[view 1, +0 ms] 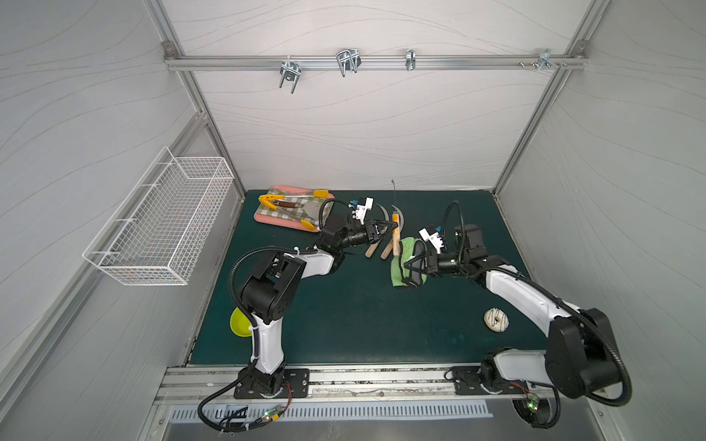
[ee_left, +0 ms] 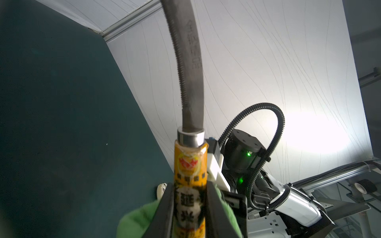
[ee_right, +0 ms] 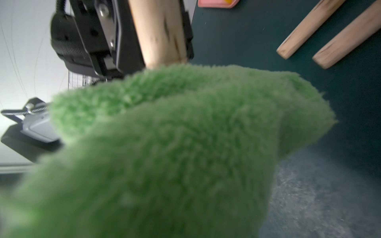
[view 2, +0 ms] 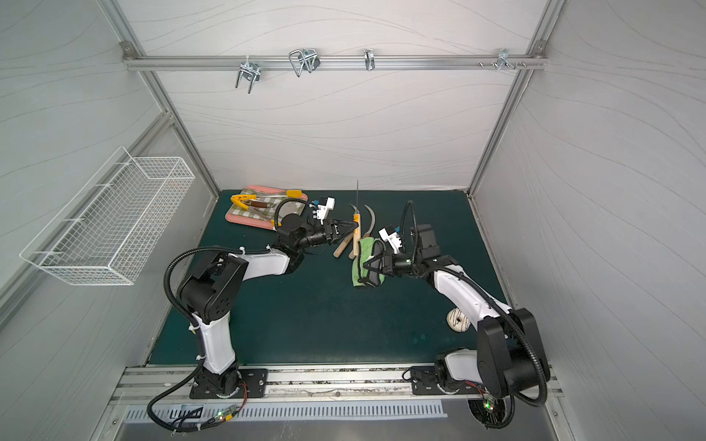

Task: Wipe small sickles with rags
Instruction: Wipe the small sickle.

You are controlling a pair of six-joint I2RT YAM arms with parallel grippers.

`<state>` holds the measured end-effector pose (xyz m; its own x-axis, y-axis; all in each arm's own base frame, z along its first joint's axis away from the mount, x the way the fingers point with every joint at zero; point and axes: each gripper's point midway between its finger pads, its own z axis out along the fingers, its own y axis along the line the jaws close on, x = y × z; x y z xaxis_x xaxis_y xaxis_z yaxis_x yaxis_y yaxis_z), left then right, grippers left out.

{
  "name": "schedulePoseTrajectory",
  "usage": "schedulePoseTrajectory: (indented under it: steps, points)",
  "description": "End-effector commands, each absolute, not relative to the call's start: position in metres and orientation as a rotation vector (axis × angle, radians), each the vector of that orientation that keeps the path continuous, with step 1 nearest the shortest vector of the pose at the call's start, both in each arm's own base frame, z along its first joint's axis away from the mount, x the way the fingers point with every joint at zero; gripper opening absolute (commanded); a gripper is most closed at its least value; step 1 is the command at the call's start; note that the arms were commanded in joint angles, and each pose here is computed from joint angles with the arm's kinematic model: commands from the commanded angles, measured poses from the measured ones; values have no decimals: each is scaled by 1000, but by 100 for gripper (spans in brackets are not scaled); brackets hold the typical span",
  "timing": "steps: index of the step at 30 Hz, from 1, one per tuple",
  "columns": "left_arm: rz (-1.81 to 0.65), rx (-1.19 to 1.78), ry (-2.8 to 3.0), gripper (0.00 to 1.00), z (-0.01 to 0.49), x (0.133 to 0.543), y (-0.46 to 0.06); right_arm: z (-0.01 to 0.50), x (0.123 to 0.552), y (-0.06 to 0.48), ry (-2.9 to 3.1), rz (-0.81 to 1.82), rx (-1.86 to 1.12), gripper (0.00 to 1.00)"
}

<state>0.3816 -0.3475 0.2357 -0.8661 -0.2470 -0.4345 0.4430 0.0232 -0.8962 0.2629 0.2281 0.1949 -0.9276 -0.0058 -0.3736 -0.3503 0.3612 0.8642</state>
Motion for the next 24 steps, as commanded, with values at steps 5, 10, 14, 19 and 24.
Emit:
schedulePoseTrajectory:
  steps: [5,10,14,19,24]
  points:
    - [-1929,258,1735,0,255,357,-341,247,310,207,2209,1501,-289,8]
    - [-1942,274,1747,0,252,345,-346,261,338,223,2180,1530,-365,8]
    - [-1955,295,1733,0,257,339,-352,257,340,247,2222,1506,-460,9]
    - [-1961,303,1723,0,260,337,-355,247,336,259,2250,1518,-496,9]
    - [-1957,297,1731,0,256,341,-357,246,317,271,2229,1574,-560,9]
